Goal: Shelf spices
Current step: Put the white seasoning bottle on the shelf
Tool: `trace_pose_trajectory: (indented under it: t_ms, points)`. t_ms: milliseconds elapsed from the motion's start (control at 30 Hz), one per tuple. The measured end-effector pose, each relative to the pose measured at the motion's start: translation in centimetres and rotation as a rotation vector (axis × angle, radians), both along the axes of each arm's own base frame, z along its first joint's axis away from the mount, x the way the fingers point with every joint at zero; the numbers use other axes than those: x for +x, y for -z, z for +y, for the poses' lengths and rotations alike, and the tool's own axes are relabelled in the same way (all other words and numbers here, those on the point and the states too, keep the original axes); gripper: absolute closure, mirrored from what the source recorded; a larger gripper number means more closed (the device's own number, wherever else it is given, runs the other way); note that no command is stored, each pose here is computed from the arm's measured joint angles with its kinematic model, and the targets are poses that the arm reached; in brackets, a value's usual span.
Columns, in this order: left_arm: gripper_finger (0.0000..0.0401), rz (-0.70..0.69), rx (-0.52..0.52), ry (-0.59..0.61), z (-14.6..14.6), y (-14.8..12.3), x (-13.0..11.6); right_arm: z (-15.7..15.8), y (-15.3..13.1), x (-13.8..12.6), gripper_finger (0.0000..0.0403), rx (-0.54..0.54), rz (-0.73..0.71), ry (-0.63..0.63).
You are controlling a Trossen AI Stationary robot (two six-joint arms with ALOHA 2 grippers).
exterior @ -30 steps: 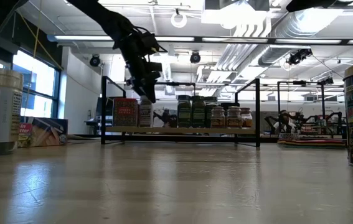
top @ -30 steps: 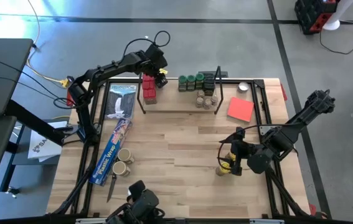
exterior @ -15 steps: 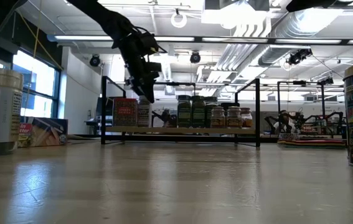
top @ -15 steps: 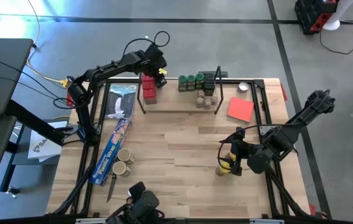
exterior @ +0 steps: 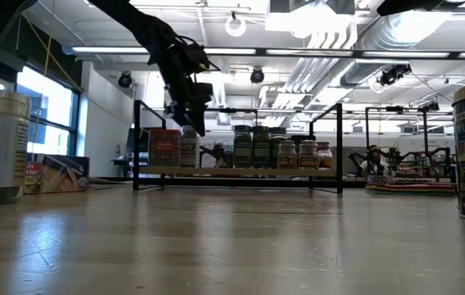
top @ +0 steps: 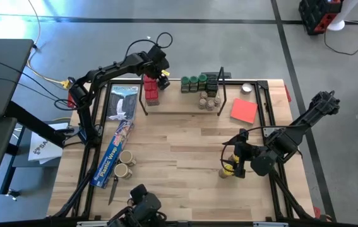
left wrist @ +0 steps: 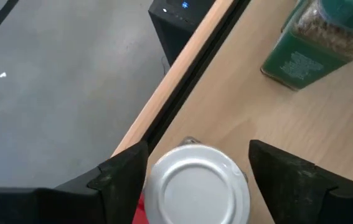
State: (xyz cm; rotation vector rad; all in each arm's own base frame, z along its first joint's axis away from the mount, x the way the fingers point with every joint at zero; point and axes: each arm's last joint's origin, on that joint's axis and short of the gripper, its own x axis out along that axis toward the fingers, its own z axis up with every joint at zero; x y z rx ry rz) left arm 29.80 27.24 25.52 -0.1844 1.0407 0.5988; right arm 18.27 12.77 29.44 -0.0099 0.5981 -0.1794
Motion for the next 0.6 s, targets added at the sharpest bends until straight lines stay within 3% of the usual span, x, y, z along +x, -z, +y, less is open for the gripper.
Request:
trace_pose_trajectory:
  t_ms: [167, 367, 467, 600]
  points:
    - [0.0121, -0.030, 0.018, -0.011, 0.2, -1.4, 0.3, 0.0, 0.0, 0.0, 0.0096, -0.001, 0.000, -0.001]
    - [0.0121, -0.054, 0.041, 0.014, -0.9, -5.7, 0.8, 0.0, 0.0, 0.0, 0.0096, -0.002, 0.001, -0.002]
    - [0.0122, -0.080, 0.064, 0.085, -4.0, -8.5, 1.1, 0.0, 0.0, 0.0, 0.0096, -0.007, 0.001, -0.005]
    - [0.0125, -0.052, 0.097, 0.226, -11.0, -11.6, 1.4, 0.0, 0.0, 0.0, 0.0096, -0.009, 0.002, -0.007]
